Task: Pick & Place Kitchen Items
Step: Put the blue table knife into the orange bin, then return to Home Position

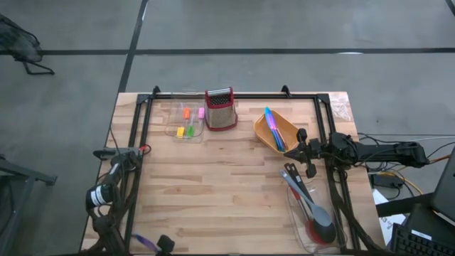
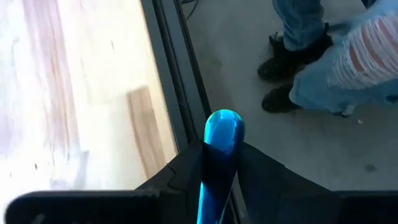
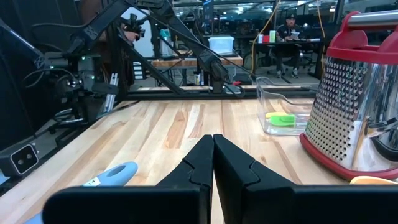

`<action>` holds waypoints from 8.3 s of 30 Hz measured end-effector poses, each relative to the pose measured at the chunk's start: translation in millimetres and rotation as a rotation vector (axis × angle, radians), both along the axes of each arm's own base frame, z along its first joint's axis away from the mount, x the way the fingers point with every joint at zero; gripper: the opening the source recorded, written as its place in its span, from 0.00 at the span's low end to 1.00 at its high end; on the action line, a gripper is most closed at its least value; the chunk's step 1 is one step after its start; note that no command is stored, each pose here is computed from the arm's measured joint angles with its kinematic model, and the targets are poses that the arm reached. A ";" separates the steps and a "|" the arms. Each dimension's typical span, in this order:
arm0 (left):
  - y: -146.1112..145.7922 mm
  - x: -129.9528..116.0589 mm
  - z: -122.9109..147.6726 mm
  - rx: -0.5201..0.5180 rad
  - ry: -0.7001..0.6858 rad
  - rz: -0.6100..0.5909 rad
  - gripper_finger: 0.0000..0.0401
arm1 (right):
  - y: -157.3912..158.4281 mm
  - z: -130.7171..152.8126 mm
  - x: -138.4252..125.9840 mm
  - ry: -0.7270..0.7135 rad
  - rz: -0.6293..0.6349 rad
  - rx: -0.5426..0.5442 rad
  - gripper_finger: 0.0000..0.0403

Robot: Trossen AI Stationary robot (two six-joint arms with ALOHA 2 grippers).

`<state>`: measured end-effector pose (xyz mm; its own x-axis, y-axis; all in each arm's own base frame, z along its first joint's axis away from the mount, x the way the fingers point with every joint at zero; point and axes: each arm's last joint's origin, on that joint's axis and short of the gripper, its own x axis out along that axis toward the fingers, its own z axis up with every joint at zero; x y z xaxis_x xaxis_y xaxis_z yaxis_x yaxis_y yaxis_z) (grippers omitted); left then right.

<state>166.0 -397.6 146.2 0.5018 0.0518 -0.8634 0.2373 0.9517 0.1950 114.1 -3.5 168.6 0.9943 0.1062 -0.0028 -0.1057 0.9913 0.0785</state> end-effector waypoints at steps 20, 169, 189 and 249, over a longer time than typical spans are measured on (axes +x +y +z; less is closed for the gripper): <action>13.3 7.9 9.7 0.129 -0.003 -0.011 0.04 | 0.0 0.0 0.0 0.000 0.000 0.000 0.02; 417.2 238.6 245.8 -0.048 -0.866 -0.384 0.35 | 7.6 97.4 112.6 -0.076 -0.216 -0.321 0.03; 419.4 215.2 260.0 0.076 -0.789 -0.197 0.59 | -1.9 111.7 85.8 -0.037 -0.391 -0.194 0.03; 394.0 146.0 121.4 -0.405 -0.801 -0.058 0.30 | -105.1 31.4 112.2 1.140 -0.808 0.346 0.22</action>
